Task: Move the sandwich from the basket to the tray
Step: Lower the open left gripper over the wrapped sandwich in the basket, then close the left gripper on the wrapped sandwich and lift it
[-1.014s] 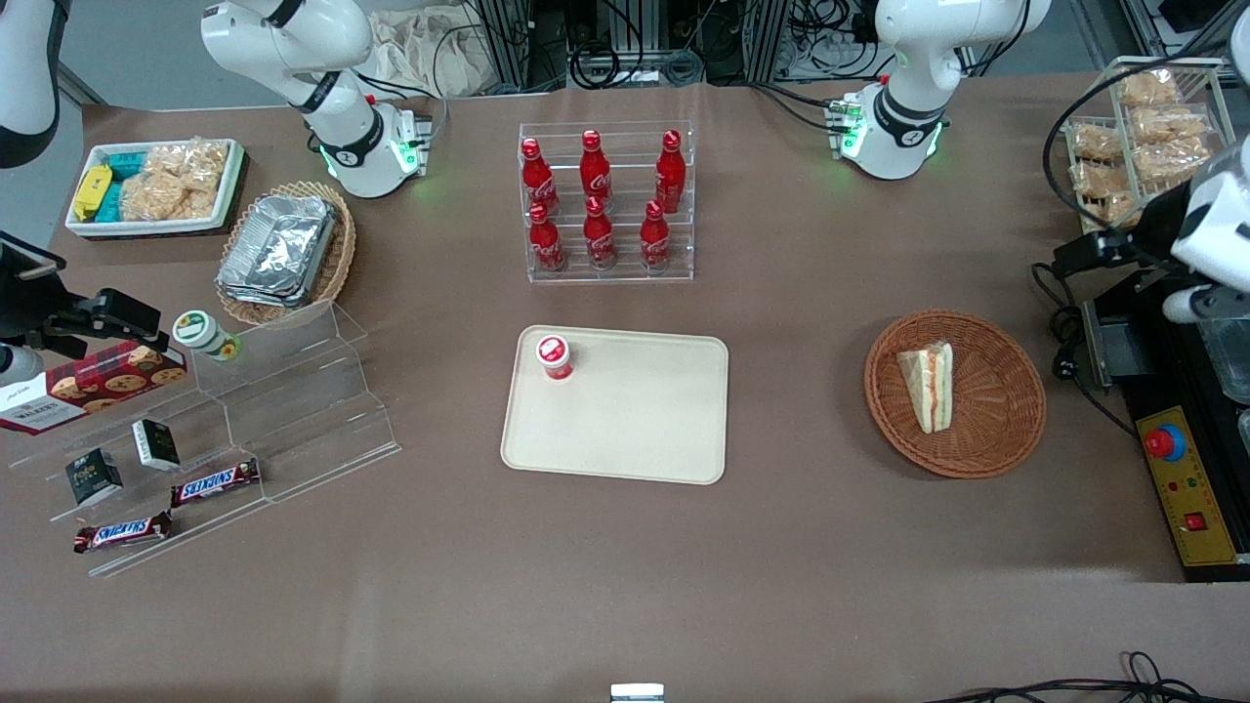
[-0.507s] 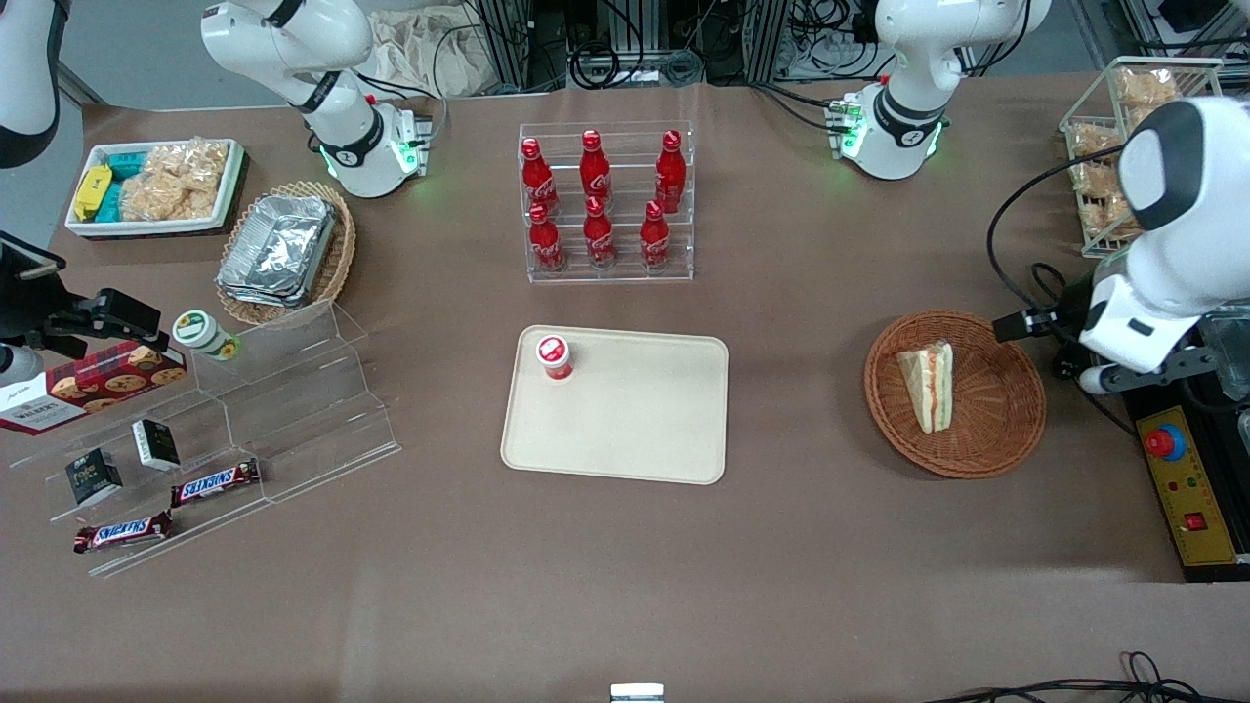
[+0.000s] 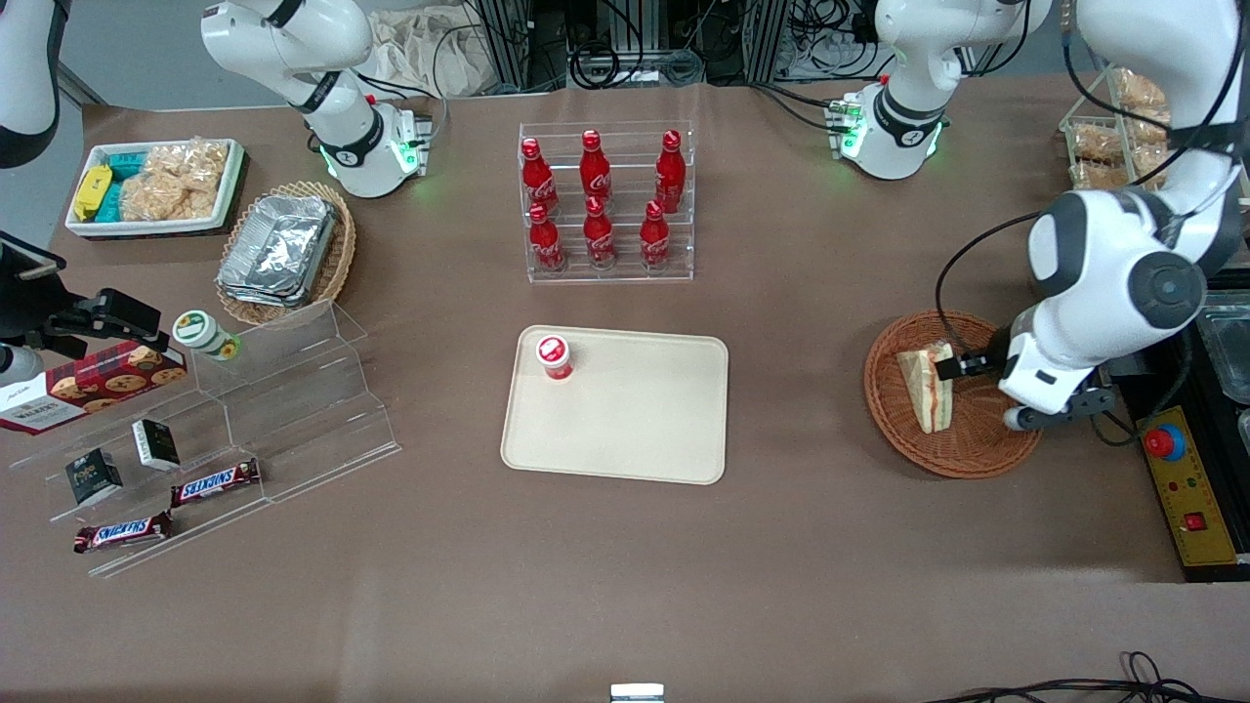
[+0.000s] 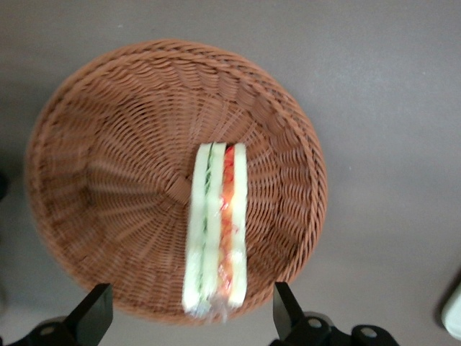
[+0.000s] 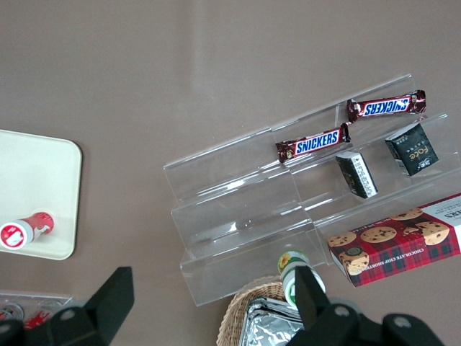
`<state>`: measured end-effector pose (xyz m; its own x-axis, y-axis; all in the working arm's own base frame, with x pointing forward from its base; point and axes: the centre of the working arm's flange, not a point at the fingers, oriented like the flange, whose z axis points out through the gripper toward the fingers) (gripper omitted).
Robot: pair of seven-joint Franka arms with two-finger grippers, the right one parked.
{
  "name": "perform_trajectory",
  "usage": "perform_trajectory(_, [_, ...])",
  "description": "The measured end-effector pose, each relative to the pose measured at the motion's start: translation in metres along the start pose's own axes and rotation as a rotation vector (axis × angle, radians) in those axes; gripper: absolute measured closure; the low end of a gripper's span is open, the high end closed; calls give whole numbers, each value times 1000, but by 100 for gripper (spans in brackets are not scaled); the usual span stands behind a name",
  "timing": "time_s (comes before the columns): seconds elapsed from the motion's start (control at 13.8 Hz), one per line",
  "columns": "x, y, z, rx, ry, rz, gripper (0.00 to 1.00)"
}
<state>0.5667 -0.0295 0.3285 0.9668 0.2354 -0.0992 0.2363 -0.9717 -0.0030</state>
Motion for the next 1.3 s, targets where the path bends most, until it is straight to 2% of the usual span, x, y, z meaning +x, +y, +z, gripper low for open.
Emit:
perform_trajectory(0.43, [0,17,57,5,-26,19,0])
perform_trajectory(0.8, [-9,14,94,27,-24,43,0])
perform_trajectory(1.01, [-10,13,100,38,-28,52,5])
perform_trajectory(1.3, [-9,12,99,40,-24,52,48])
